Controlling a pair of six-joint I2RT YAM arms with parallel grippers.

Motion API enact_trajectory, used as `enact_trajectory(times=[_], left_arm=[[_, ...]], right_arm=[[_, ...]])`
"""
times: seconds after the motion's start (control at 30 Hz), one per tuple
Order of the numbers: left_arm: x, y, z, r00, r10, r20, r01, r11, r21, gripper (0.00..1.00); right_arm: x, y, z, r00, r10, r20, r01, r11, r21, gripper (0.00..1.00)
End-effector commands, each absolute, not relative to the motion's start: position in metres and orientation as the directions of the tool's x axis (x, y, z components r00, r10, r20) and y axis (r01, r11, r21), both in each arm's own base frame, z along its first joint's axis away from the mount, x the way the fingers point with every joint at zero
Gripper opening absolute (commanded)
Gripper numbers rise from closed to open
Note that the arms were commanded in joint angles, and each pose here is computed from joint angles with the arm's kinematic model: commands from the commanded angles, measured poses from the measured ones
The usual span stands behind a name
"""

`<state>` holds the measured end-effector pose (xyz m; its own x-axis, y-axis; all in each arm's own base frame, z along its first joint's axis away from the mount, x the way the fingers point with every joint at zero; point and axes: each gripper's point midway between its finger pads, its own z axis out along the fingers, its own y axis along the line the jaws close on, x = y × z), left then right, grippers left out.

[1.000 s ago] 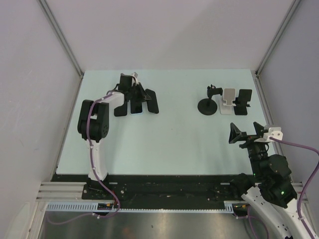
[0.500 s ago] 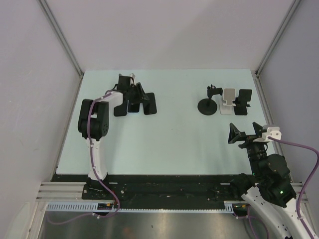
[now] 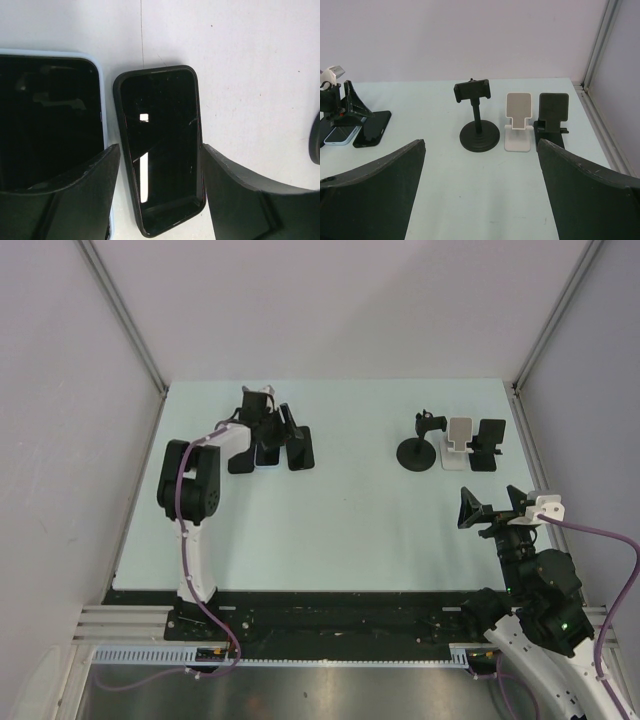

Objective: Remove the phone from the phone stand

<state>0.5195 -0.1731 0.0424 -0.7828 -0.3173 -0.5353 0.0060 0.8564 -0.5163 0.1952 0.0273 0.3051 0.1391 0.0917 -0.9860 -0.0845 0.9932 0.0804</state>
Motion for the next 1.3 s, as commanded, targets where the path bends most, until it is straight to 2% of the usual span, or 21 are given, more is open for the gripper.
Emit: enact_trajectory(times=[0.0,0.07,0.1,0.23,0.33,0.57,0.83,1.27], left_arm=[[0.519,-0.169,0.092,-0.691,-0.297,-0.658,0.012,0.906,-0.422,0.74],[0.512,-0.168,0.093,-0.675,-0.286,-0.68,-0.012,0.926,-0.377,0.78],[0.51,-0.166,0.103,-0.658,-0.282,-0.698,-0.013,0.932,-0.363,0.84],[0.499,-0.156,0.105,-0.634,-0.263,-0.727,-0.053,0.953,-0.299,0.95],[0.486,-0.167,0.103,-0.649,-0.221,-0.728,-0.014,0.96,-0.279,0.95],[0.45,-0.242,0.092,-0.694,-0.085,-0.715,0.157,0.952,-0.265,0.96],[0.44,-0.295,0.073,-0.723,-0.026,-0.691,0.24,0.928,-0.286,0.95],[0.45,-0.291,0.041,-0.736,-0.005,-0.677,0.197,0.955,-0.222,0.95]], right_arm=[[0.192,0.025,0.318,0.191,0.121,-0.974,-0.086,0.991,0.106,1.0],[0.192,0.025,0.318,0.19,0.12,-0.974,-0.088,0.991,0.105,1.0],[0.192,0.025,0.318,0.192,0.122,-0.974,-0.087,0.991,0.107,1.0],[0.192,0.024,0.318,0.194,0.122,-0.973,-0.087,0.99,0.107,1.0],[0.192,0.024,0.319,0.197,0.124,-0.973,-0.087,0.99,0.108,1.0],[0.192,0.025,0.318,0.196,0.122,-0.973,-0.088,0.99,0.107,1.0],[0.191,0.023,0.319,0.199,0.125,-0.972,-0.086,0.99,0.109,1.0],[0.191,0.022,0.318,0.197,0.123,-0.973,-0.079,0.991,0.109,1.0]])
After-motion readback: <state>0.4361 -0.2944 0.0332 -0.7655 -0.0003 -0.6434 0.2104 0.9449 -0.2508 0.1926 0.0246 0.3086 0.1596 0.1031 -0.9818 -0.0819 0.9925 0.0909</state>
